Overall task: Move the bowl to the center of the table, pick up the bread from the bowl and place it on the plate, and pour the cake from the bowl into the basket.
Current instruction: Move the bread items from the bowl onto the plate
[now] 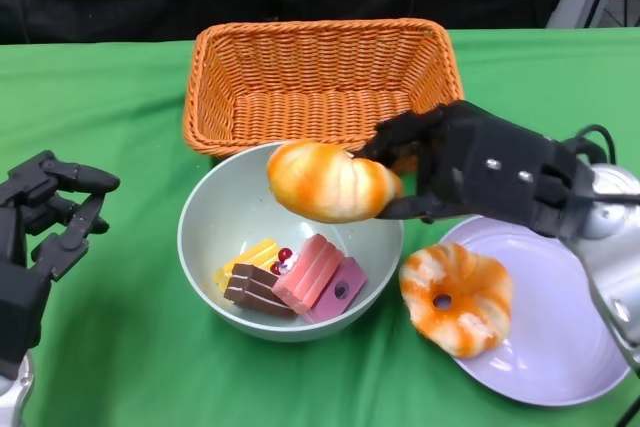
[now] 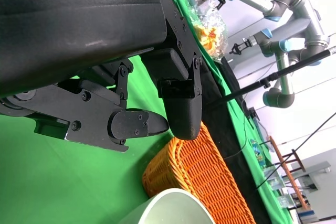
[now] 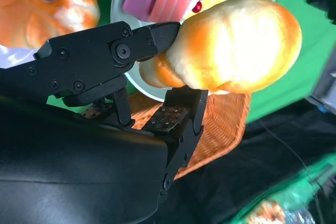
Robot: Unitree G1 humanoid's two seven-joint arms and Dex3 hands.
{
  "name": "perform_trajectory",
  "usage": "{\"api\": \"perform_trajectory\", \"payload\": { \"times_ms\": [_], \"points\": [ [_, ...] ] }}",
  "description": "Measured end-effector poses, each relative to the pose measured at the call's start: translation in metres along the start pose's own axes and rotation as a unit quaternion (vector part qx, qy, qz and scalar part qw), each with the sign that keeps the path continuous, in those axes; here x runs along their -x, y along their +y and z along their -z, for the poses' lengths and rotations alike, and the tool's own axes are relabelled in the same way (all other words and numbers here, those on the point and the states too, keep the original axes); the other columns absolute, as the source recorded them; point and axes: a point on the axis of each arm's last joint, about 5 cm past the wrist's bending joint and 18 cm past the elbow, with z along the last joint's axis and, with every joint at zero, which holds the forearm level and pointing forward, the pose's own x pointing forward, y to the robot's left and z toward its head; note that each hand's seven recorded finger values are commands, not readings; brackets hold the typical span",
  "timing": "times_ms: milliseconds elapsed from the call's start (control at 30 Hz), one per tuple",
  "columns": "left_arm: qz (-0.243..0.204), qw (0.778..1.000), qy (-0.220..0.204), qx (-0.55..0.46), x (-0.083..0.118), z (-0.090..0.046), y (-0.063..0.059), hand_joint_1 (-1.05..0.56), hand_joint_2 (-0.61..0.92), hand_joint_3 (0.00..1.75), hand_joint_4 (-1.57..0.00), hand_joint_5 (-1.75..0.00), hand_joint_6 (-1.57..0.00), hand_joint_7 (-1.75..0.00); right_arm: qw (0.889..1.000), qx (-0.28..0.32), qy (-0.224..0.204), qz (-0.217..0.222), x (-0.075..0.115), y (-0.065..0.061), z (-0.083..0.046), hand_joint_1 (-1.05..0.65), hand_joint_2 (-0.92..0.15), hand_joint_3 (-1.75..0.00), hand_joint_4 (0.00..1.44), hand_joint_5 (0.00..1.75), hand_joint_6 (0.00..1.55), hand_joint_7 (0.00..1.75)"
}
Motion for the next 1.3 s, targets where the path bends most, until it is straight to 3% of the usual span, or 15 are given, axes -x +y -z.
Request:
{"api": "perform_trajectory", "payload": {
  "times_ms": [167, 667, 900, 1067, 1300],
  "points": [
    [0.0, 1.0, 0.003, -0.005, 0.0, 0.001, 0.003, -0.14, 0.92, 0.4, -0.75, -1.38, -0.78, -1.0, 0.999, -0.007, 0.011, 0.04, 0.021, -0.005, 0.012, -0.22, -0.92, -0.13, 0.58, 1.75, 0.74, 0.75],
    [0.003, 1.0, 0.0, -0.008, -0.003, -0.001, 0.006, -0.15, 0.92, 0.4, -0.73, -1.4, -0.76, -1.01, 0.987, -0.018, 0.02, 0.158, 0.052, -0.001, 0.039, -0.13, -0.92, -0.1, 0.59, 1.74, 0.76, 0.78],
    [0.006, 1.0, -0.001, -0.01, -0.003, -0.001, 0.007, -0.15, 0.92, 0.41, -0.74, -1.4, -0.76, -1.01, 0.976, 0.002, 0.072, 0.207, 0.071, 0.006, 0.062, -0.07, -0.92, -0.09, 0.62, 1.74, 0.76, 0.77],
    [0.006, 1.0, 0.001, -0.012, -0.004, 0.0, 0.008, -0.15, 0.92, 0.42, -0.73, -1.41, -0.74, -1.02, 0.968, 0.027, 0.097, 0.23, 0.078, 0.008, 0.077, -0.13, -0.92, -0.07, 0.61, 1.71, 0.78, 0.77],
    [0.008, 1.0, 0.004, -0.005, -0.004, 0.0, 0.01, -0.14, 0.92, 0.43, -0.72, -1.42, -0.74, -1.02, 0.959, 0.053, 0.129, 0.248, 0.086, 0.012, 0.098, -0.11, -0.92, -0.03, 0.65, 1.51, 0.84, 0.71]
  ]
}}
